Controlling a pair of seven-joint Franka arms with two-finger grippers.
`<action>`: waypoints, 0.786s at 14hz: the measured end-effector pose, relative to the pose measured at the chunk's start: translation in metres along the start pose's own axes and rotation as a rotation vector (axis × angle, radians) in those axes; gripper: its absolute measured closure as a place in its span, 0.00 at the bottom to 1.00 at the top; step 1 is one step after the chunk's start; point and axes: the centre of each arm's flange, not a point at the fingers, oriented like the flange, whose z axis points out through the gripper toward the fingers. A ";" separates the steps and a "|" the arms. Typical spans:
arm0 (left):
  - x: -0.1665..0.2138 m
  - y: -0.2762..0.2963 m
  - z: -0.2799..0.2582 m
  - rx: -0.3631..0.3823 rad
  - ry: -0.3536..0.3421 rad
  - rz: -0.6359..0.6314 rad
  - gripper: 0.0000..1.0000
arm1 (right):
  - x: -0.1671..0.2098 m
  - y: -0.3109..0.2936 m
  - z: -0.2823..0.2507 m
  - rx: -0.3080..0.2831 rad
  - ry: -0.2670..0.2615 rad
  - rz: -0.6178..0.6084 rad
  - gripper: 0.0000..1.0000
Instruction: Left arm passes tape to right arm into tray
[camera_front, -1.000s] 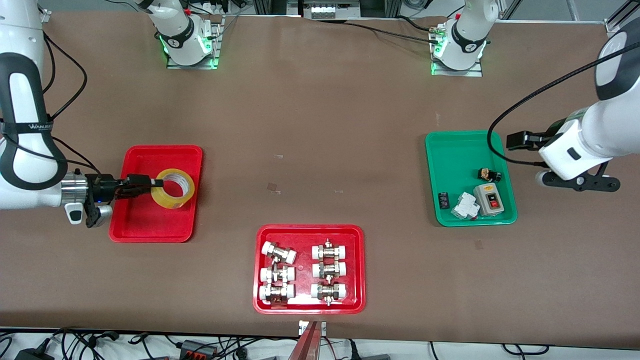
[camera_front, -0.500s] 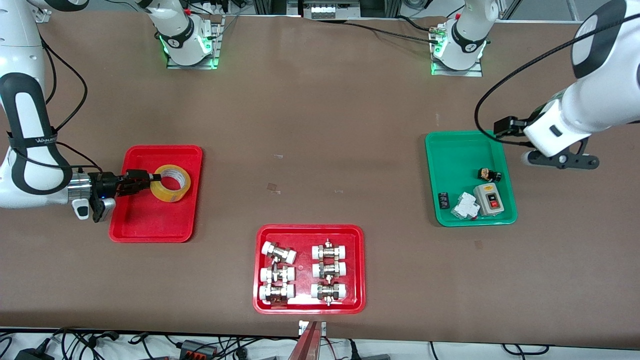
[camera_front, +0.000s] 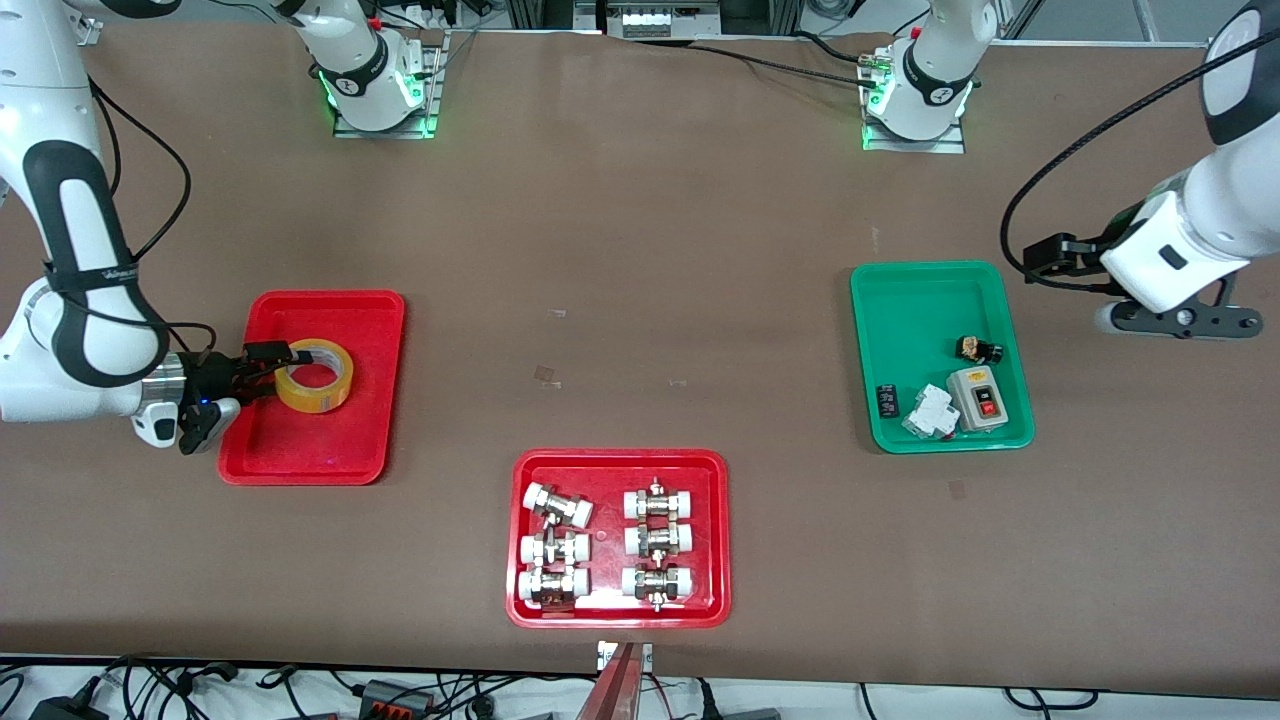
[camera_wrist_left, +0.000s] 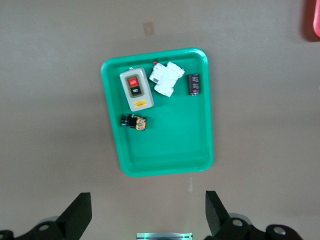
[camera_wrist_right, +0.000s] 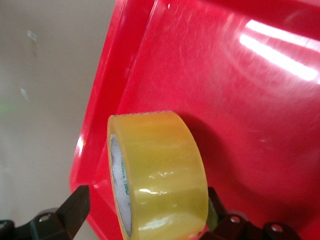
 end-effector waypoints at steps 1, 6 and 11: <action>-0.001 0.001 -0.003 0.000 0.000 0.002 0.00 | 0.007 -0.008 -0.009 -0.046 -0.006 -0.027 0.00; -0.007 0.022 -0.011 -0.002 -0.010 0.018 0.00 | 0.021 -0.033 -0.047 -0.210 0.023 -0.096 0.00; -0.006 0.018 -0.011 -0.006 -0.008 0.011 0.00 | 0.034 -0.094 -0.086 -0.334 0.064 -0.073 0.00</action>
